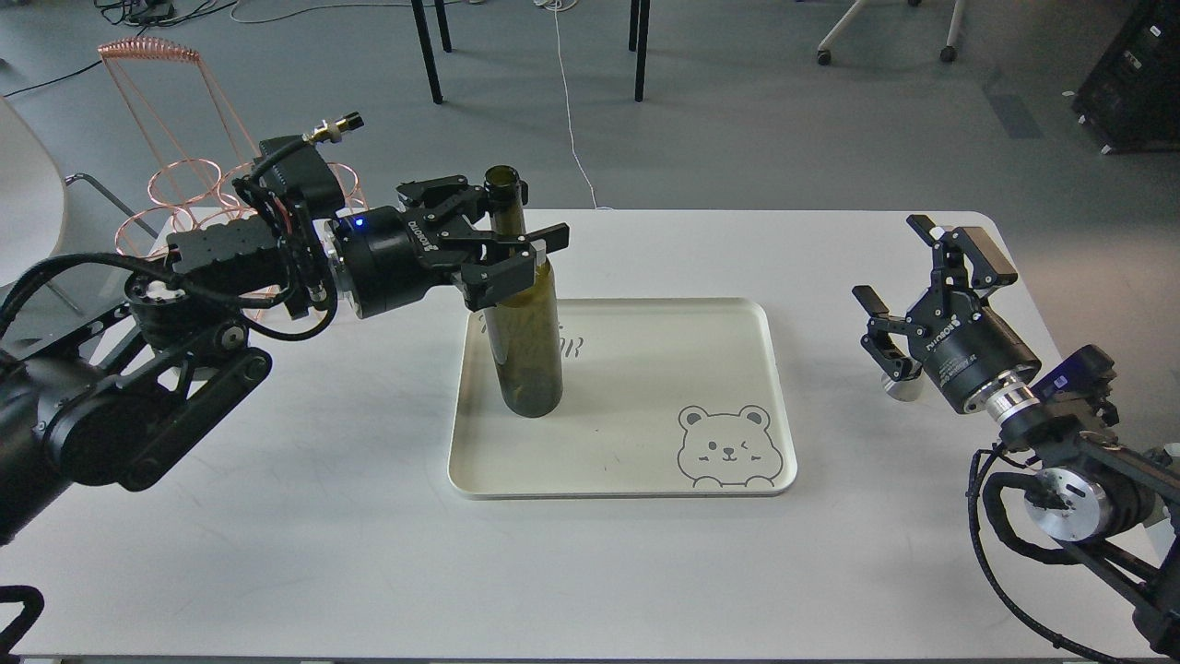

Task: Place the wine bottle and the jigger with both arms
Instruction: 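Lift the green wine bottle off the tray toward the wire rack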

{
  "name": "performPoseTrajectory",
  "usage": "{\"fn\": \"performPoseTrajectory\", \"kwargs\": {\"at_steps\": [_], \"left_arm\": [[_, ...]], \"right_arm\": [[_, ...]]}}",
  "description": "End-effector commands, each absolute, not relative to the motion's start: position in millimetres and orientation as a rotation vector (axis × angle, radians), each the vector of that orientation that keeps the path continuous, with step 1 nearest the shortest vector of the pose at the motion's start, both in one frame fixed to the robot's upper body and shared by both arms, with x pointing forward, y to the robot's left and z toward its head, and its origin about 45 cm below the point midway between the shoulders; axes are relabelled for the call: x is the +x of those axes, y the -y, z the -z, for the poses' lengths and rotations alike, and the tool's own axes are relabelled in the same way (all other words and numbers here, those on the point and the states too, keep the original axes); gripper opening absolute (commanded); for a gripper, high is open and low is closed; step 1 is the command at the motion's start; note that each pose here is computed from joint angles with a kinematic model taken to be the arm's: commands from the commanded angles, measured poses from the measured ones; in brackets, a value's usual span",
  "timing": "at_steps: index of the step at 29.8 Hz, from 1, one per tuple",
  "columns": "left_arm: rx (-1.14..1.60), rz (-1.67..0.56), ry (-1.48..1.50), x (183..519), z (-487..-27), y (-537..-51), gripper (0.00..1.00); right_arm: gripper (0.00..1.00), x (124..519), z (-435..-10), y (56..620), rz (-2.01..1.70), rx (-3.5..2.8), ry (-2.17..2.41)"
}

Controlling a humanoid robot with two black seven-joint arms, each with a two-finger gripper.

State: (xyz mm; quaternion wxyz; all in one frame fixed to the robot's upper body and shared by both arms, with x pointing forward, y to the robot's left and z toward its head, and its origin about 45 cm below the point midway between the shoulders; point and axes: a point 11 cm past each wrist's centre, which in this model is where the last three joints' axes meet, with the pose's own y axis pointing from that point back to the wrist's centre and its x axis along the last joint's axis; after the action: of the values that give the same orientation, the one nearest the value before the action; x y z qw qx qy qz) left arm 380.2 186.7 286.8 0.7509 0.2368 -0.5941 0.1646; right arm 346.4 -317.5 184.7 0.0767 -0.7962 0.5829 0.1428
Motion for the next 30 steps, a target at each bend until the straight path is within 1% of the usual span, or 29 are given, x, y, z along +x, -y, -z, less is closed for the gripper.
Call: {"fn": "performPoseTrajectory", "kwargs": {"at_steps": [1, 4, 7, 10, 12, 14, 21, 26, 30], "left_arm": [[0.514, -0.367, 1.308, 381.5, -290.9, -187.7, 0.09], [0.505, -0.385, 1.353, 386.4, -311.7, -190.9, 0.08], [0.508, -0.411, 1.433, 396.2, -357.4, -203.6, 0.08], [0.474, -0.458, 1.446, 402.3, -404.0, -216.3, 0.08], [0.494, -0.476, 1.453, 405.5, -428.7, -229.7, 0.08], [0.551, -0.498, 1.454, 410.6, -444.2, -249.3, 0.08], [0.708, -0.653, 1.394, 436.0, -451.7, -317.2, 0.08], [0.762, -0.728, 1.362, 445.6, -449.8, -345.4, 0.07], [0.785, -0.763, 1.355, 449.4, -448.4, -357.6, 0.07]], "right_arm": [[0.99, 346.1, -184.2, 317.7, -0.429, -2.386, -1.75], [0.99, 345.9, -184.1, 318.0, -0.429, -2.384, -1.751], [0.99, 345.2, -182.9, 318.6, -0.432, -2.383, -1.757], [0.99, 345.3, -182.3, 320.2, -0.427, -2.376, -1.776], [0.99, 344.9, -181.7, 320.5, -0.428, -2.375, -1.779], [0.99, 345.0, -181.2, 318.7, -0.432, -2.374, -1.775], [0.99, 344.5, -178.9, 316.7, -0.439, -2.374, -1.774], [0.99, 344.1, -178.3, 316.5, -0.431, -2.384, -1.774], [0.99, 343.3, -177.2, 316.7, -0.435, -2.384, -1.776]]}}
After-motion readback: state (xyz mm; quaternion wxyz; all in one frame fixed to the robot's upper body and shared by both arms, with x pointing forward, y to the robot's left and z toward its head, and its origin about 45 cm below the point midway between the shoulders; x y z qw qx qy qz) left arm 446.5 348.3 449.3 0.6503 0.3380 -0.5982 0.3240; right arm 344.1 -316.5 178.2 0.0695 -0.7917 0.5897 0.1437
